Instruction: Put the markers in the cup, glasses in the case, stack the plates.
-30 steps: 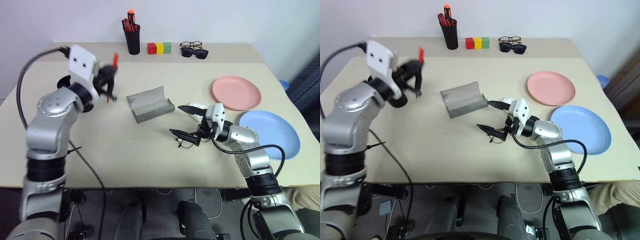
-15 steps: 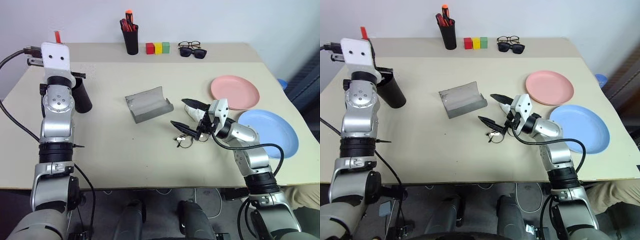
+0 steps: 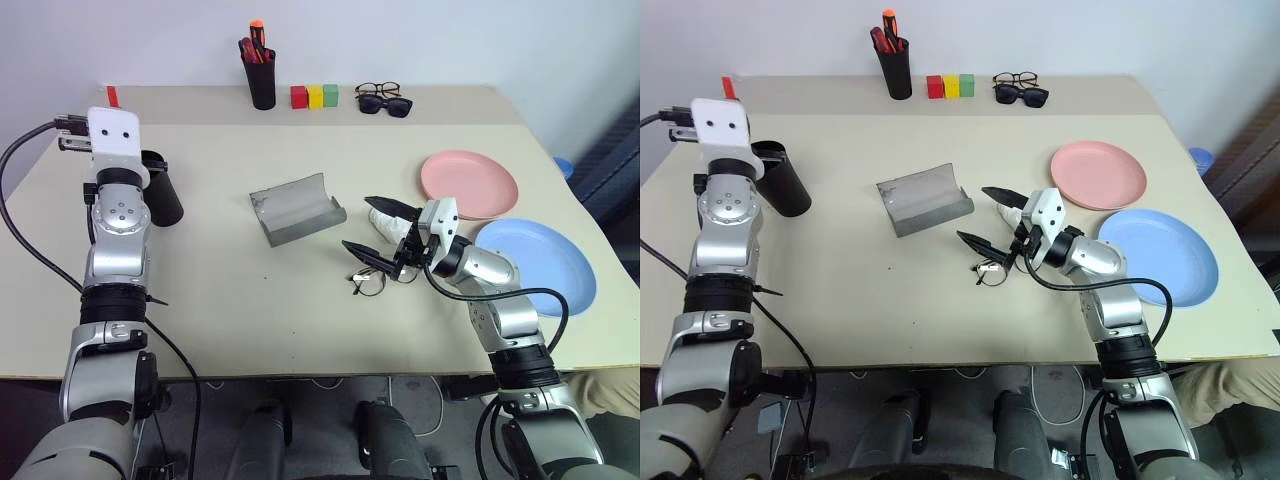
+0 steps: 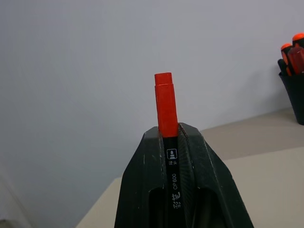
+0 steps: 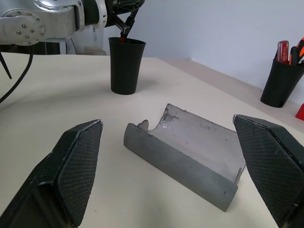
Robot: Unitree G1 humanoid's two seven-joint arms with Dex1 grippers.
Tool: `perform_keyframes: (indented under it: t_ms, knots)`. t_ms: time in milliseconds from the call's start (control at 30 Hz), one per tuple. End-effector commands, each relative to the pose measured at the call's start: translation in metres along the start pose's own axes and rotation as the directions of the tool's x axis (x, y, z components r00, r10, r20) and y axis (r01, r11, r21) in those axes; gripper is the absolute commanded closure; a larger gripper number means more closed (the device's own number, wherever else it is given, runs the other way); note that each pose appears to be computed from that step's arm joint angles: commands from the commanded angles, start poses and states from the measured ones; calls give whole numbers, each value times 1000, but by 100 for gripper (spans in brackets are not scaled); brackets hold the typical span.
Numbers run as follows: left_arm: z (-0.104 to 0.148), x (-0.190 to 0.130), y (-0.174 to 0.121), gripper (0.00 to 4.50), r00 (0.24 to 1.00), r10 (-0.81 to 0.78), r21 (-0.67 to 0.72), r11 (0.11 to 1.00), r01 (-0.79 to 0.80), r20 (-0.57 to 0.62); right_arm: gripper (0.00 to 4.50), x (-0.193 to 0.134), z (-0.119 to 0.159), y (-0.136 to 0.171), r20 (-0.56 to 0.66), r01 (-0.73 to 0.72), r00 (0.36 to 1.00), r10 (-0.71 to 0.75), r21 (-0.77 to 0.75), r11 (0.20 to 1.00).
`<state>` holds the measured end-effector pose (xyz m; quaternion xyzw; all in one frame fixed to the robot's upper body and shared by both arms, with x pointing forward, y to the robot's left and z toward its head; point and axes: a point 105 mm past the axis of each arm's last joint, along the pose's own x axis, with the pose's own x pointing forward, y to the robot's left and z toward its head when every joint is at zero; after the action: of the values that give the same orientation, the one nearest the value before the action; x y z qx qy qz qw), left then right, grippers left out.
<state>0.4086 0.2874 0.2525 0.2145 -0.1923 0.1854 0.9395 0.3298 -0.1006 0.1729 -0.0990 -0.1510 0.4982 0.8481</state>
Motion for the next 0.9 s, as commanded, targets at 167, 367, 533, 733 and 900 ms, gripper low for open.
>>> perform_keyframes:
  t_ms: [167,367,533,733,900]
  knots:
    - [11,-11,-15,191,995,-97,-77,992,99,27,0,-7,8,-5,18,24,1000,-23,-37,999]
    - [40,-17,-43,191,955,-291,-231,927,295,49,0,-13,9,-6,9,54,999,-54,-36,998]
    - [66,-50,-111,191,627,-779,-352,581,734,23,0,-36,8,-2,-42,96,994,-98,-40,995]
    - [59,-80,-150,191,320,-946,-386,313,868,-46,0,-77,8,7,-141,169,974,-175,-52,984]
    - [38,-92,-174,191,141,-979,-365,186,912,-148,0,-103,12,12,-203,227,950,-236,-71,971]
